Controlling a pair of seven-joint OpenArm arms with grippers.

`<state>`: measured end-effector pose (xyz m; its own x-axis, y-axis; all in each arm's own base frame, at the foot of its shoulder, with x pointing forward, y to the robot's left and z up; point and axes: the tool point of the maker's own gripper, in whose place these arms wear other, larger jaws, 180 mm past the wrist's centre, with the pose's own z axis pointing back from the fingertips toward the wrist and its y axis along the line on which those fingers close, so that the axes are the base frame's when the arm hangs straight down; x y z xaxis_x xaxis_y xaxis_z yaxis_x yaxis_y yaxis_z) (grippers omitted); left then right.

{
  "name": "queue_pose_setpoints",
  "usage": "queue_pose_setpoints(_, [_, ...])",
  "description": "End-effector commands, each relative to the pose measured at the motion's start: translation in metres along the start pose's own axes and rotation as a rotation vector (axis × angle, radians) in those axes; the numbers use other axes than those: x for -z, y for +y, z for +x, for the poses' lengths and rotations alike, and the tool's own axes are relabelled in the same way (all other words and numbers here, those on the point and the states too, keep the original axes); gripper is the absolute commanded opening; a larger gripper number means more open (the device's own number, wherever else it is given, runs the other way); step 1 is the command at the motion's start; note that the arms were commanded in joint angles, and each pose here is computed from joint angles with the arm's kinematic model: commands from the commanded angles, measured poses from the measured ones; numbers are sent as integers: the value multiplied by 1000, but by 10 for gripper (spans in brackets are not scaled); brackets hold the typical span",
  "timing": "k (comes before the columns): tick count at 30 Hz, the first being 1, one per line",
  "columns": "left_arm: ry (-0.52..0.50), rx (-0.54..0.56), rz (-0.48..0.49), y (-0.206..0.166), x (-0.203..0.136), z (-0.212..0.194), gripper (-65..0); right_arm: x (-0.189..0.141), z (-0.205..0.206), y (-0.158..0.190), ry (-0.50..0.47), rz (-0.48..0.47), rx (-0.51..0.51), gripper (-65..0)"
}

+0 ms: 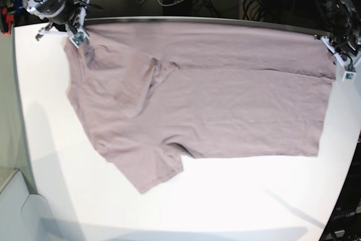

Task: Layout the t-shirt on the table in an organized manner, then fold the t-shirt properly
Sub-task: 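Pull the folded shirt with both grippers away from the hem, then release the shirt and move both grippers to the hem corners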

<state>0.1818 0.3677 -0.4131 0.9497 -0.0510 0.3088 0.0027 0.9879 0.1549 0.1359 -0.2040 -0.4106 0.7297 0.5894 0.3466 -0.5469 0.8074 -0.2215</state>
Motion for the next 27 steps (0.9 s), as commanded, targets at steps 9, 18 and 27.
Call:
queue_pose_setpoints(9, [4,11,36,12,-8,-4,-585,-4,0,-7,-4,-24,-1,-327])
queue_pose_setpoints(18, [-14,-70,82,36,-18,-13,-282,-4,0,-7,-5,-25,-2,-291])
queue_pose_setpoints(27, [-137,-82,164,48,-51,12,-280,-5,5,-14,-14,-45,-13,-290])
